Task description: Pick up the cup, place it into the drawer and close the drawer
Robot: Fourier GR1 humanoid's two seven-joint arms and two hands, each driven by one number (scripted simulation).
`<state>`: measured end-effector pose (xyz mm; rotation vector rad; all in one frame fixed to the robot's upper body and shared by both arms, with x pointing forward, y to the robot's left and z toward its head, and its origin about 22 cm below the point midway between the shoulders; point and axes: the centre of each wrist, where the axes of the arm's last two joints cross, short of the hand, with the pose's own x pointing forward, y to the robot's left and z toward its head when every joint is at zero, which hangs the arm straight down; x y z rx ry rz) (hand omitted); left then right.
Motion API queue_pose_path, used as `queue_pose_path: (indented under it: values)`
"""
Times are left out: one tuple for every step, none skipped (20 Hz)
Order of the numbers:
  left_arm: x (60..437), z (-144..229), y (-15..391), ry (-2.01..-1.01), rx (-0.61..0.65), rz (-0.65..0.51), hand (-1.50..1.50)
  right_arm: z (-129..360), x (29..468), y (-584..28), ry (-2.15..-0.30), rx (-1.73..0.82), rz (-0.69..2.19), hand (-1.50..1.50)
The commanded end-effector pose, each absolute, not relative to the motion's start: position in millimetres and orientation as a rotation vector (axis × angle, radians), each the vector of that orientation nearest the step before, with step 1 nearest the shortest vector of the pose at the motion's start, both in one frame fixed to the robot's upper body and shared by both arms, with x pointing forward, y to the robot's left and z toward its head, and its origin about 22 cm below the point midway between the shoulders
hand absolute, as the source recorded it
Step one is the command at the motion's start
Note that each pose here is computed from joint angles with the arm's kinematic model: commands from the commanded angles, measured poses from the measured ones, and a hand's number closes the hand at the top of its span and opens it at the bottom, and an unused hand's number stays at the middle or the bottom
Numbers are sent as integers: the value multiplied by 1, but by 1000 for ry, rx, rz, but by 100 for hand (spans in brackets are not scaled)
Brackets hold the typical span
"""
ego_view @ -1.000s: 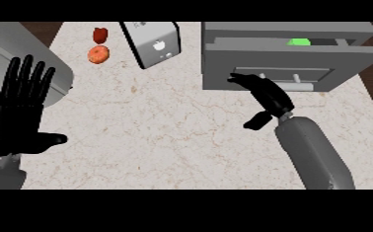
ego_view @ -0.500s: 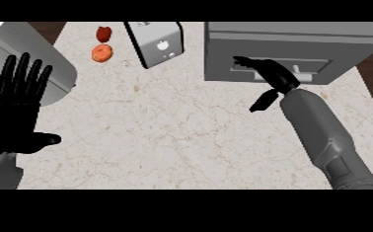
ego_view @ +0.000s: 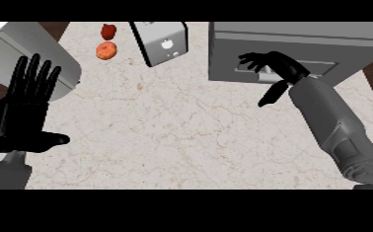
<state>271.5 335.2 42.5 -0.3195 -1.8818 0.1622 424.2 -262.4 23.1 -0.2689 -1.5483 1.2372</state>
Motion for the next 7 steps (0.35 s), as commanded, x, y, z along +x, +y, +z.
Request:
queue_pose_path:
  values:
    - [284, 52, 330, -1895, -331, 154, -150, 50, 437, -280, -1492, -401, 1171, -150]
    - [273, 40, 333, -1885, -334, 140, -150, 53, 434, -297, -1498, -414, 1154, -150]
    - [273, 45, 327, -1910, -332, 135, -150, 53, 437, -287, -1485, -401, 1158, -150]
    - [280, 49, 335, -1908, -316, 120, -150, 46, 433, -291, -1486, -402, 1164, -150]
    - [280, 46, 338, -1903, -302, 143, -150, 49, 437, -276, -1497, -397, 1163, -150]
    - [277, 42, 330, -1887, -305, 166, -150, 45, 432, -291, -1502, -402, 1163, -150]
    - [279, 47, 336, -1898, -306, 129, -150, 47, 433, -293, -1499, -409, 1148, -150]
